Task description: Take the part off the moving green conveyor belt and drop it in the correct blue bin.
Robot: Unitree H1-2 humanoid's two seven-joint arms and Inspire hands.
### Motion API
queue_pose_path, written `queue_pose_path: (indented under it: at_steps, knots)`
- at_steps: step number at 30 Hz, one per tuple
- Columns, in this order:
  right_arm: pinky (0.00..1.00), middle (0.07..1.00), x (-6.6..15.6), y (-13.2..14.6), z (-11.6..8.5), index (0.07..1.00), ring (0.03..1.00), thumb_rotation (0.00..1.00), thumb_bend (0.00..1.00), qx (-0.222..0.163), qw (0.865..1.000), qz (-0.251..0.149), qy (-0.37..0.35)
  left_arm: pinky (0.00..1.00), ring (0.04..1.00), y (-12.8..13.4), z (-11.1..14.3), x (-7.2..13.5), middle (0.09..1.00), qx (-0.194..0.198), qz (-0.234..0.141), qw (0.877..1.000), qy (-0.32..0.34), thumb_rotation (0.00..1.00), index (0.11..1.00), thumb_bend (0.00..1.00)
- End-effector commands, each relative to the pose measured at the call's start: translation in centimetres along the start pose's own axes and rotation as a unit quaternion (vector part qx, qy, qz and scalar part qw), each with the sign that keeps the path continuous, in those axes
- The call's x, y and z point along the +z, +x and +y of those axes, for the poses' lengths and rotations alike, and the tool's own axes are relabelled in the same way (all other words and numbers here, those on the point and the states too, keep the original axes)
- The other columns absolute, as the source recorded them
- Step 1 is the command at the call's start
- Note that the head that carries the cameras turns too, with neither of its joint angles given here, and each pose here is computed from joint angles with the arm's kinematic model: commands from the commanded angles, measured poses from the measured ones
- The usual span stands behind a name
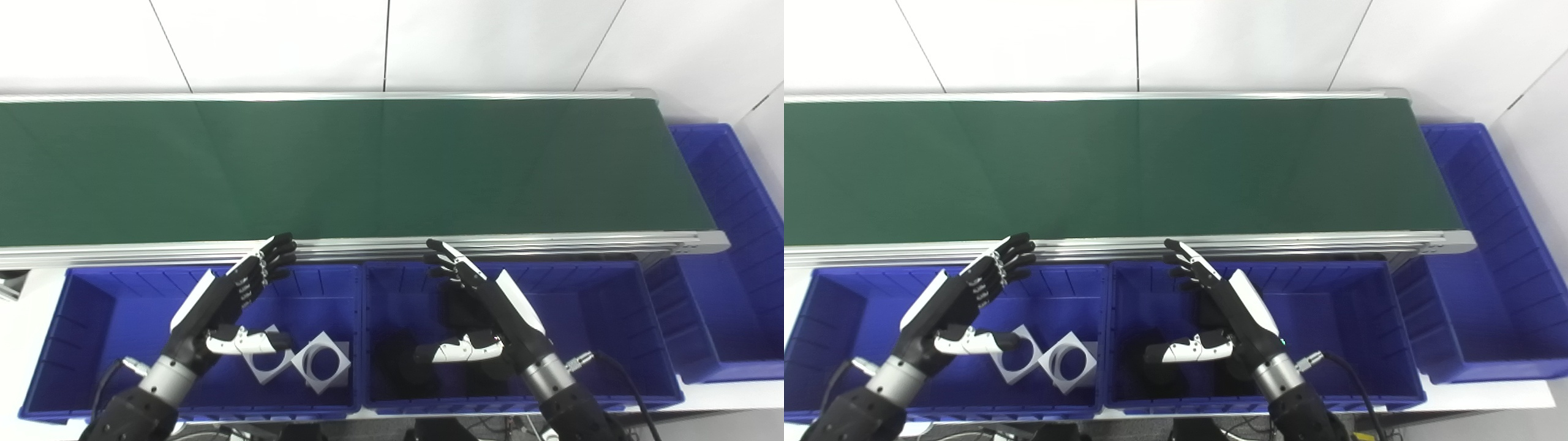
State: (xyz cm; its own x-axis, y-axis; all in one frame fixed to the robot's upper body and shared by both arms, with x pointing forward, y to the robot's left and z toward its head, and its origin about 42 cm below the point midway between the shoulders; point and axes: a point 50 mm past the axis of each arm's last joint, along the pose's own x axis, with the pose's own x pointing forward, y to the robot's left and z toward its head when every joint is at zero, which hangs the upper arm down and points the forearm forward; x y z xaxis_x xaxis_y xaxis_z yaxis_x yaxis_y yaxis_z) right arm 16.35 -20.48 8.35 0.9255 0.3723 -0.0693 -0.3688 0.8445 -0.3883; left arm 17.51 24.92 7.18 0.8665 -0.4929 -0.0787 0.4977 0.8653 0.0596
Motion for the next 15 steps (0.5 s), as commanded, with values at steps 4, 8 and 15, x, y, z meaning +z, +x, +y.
queue_pose_path:
  at_steps: [4, 8, 15]
  knots:
    - [0.74, 0.862, 1.06, -0.20, -0.42, 0.938, 0.817, 0.35, 0.90, -0.017, 1.000, -0.020, -0.001, 0.86, 0.909, -0.54, -0.61, 1.24, 0.932, 0.013, -0.043, 0.999, 0.007, 0.35, 0.944, 1.00]
    - [0.75, 0.866, 1.07, -0.31, -0.47, 0.941, 0.819, 0.35, 0.89, -0.015, 1.000, -0.019, -0.004, 0.85, 0.903, -0.51, -0.68, 1.01, 0.929, 0.017, -0.047, 0.999, 0.005, 0.35, 0.947, 1.00]
    - [0.74, 0.866, 0.96, -0.61, -0.53, 0.943, 0.814, 0.36, 0.89, -0.017, 1.000, -0.017, -0.007, 0.84, 0.893, -0.44, -0.83, 0.65, 0.921, 0.019, -0.057, 0.998, 0.009, 0.35, 0.938, 1.00]
